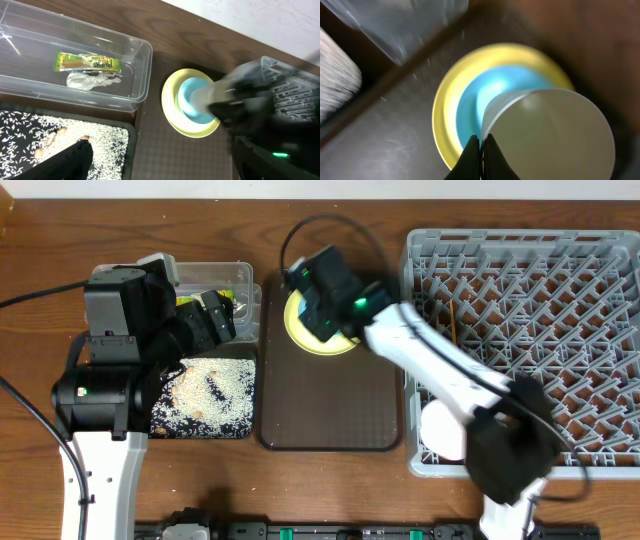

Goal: Sort waste into correct bins and load items into the dishwasher rack
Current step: 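Lift the white cup and carry it to the rack's upper left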

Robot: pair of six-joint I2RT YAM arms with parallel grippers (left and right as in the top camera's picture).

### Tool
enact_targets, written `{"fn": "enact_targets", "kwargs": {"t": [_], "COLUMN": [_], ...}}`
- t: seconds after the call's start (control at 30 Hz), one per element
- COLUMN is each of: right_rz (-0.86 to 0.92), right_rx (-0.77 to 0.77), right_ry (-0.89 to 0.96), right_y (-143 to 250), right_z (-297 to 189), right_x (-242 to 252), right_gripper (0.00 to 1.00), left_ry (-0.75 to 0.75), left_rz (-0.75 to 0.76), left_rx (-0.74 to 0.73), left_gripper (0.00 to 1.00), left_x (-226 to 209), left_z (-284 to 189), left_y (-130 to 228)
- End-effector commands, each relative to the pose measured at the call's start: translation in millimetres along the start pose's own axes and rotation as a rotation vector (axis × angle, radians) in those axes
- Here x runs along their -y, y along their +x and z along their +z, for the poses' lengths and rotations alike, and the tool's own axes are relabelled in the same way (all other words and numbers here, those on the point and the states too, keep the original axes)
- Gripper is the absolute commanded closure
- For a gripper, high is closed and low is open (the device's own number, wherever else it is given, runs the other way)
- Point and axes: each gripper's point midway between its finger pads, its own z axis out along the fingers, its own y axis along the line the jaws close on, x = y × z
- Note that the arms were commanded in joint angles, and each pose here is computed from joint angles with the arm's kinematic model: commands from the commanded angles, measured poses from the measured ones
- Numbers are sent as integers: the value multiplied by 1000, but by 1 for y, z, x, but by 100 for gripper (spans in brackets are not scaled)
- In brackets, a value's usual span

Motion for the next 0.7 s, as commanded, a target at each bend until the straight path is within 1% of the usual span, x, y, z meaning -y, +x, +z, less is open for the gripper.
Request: {"fn": "enact_targets", "kwargs": {"t": [0.0,0.1,0.23,0.33,0.4,0.57,0.67], "right_rz": [55,108,195,281,307,367,422], "right_rx": [188,266,319,345,384,509,545], "right_ry": [-58,-142,-259,-339,-416,-656,-719], "right_y": [-39,-44,-32,-13,-3,19,39], "right_z": [-75,-107,-130,-135,-139,-148,-141], "right_x": [28,52,89,124,141,171,192], "right_gripper": [99,99,99,99,99,99,99], "left_ry": [-13,-13,-13,-13,-13,-13,-13], "left_rz": [8,8,8,8,8,8,8], "left_rx": [12,12,12,12,12,12,12], "left_gripper": [8,8,8,8,8,8,8], "left_x": [-2,-2,-2,-2,-2,-2,-2], "left_z": [-1,-1,-1,-1,-1,-1,-1], "left_y": [-4,-4,-4,-4,-4,-4,-4]}}
